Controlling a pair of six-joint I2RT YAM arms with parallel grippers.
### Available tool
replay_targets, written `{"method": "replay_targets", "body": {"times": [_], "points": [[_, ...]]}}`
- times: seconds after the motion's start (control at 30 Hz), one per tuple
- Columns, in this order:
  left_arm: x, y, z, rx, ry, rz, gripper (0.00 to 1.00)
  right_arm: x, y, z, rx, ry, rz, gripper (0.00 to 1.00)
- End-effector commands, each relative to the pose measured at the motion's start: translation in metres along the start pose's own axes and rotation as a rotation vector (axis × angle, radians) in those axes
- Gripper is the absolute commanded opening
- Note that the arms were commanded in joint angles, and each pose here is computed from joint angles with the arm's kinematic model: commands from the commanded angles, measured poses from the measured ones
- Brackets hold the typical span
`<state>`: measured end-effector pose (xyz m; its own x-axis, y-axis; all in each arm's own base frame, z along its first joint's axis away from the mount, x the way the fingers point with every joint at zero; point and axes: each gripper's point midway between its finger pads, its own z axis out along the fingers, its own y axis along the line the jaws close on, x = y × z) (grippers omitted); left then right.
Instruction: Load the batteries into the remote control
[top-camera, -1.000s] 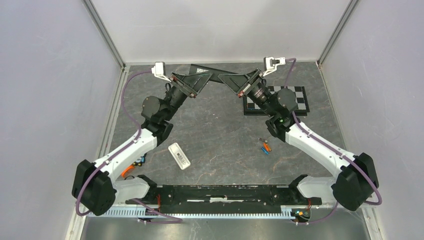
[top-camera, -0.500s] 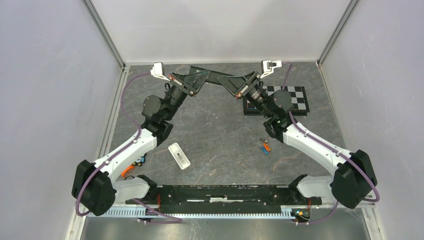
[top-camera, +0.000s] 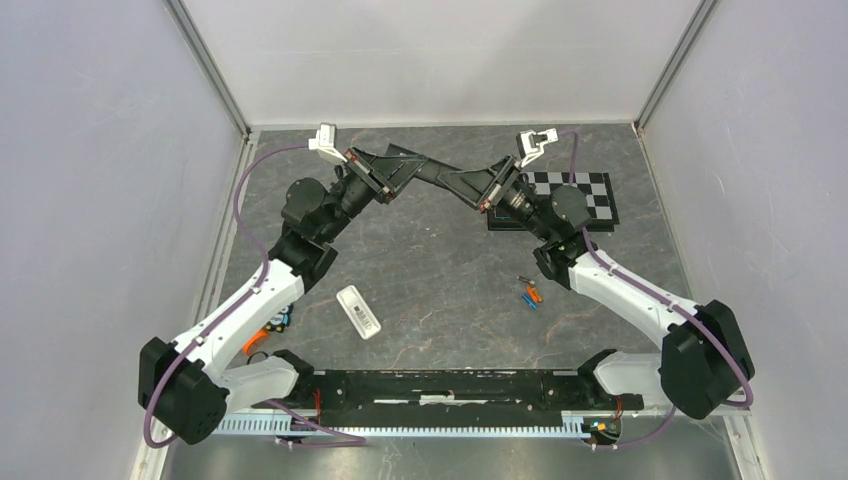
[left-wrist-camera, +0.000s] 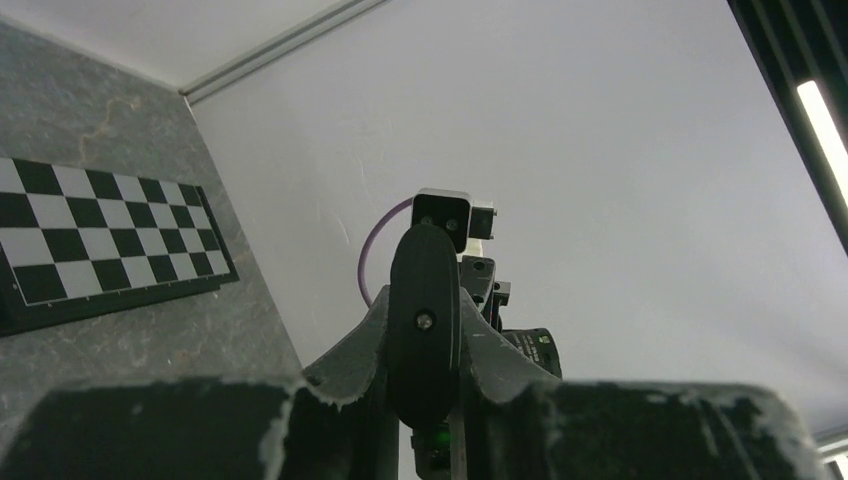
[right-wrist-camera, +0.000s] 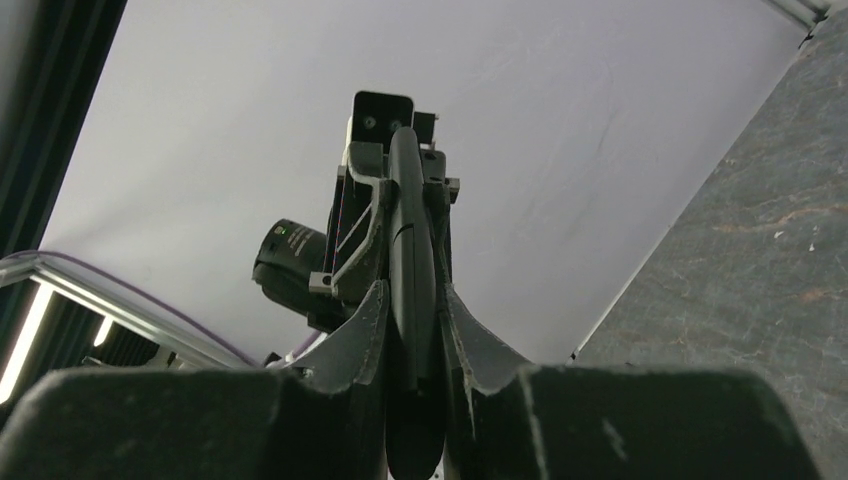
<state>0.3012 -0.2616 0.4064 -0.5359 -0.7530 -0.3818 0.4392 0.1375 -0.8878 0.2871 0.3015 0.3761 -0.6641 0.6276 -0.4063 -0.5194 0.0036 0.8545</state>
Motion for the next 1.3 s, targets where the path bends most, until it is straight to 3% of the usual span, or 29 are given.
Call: {"method": "replay_targets", "body": {"times": [0.0,0.17,0.33,0.6,0.87,1.0,1.13,1.27], "points": [[-0.062,-0.084,-0.025,0.265,-0.178,-0.036,0.02,-0.019,-0.057,-0.025,0.169,-0.048,-0.066,0.13],[-0.062,-0.083,-0.025,0.263,-0.172,-0.01,0.02,-0.027,-0.06,-0.033,0.196,-0.095,-0.063,0.14],[-0.059,-0.074,-0.023,0.233,-0.163,0.027,0.02,-0.034,-0.048,-0.024,0.153,-0.104,-0.07,0.21],[-0.051,-0.043,-0.016,0.127,-0.127,0.157,0.02,-0.045,-0.017,-0.013,0.036,-0.13,-0.036,0.58],[-0.048,-0.018,-0.01,0.041,-0.109,0.222,0.02,-0.038,-0.007,-0.007,-0.03,-0.074,-0.006,0.67],[-0.05,0.014,-0.005,-0.072,-0.112,0.301,0.02,-0.025,-0.048,-0.012,0.128,-0.019,-0.041,0.73],[-0.043,0.068,-0.008,-0.238,-0.064,0.4,0.02,-0.007,-0.1,-0.031,0.302,0.067,-0.172,0.75],[-0.027,0.1,-0.018,-0.297,0.017,0.457,0.02,0.008,-0.137,-0.056,0.451,0.207,-0.329,0.75]]}}
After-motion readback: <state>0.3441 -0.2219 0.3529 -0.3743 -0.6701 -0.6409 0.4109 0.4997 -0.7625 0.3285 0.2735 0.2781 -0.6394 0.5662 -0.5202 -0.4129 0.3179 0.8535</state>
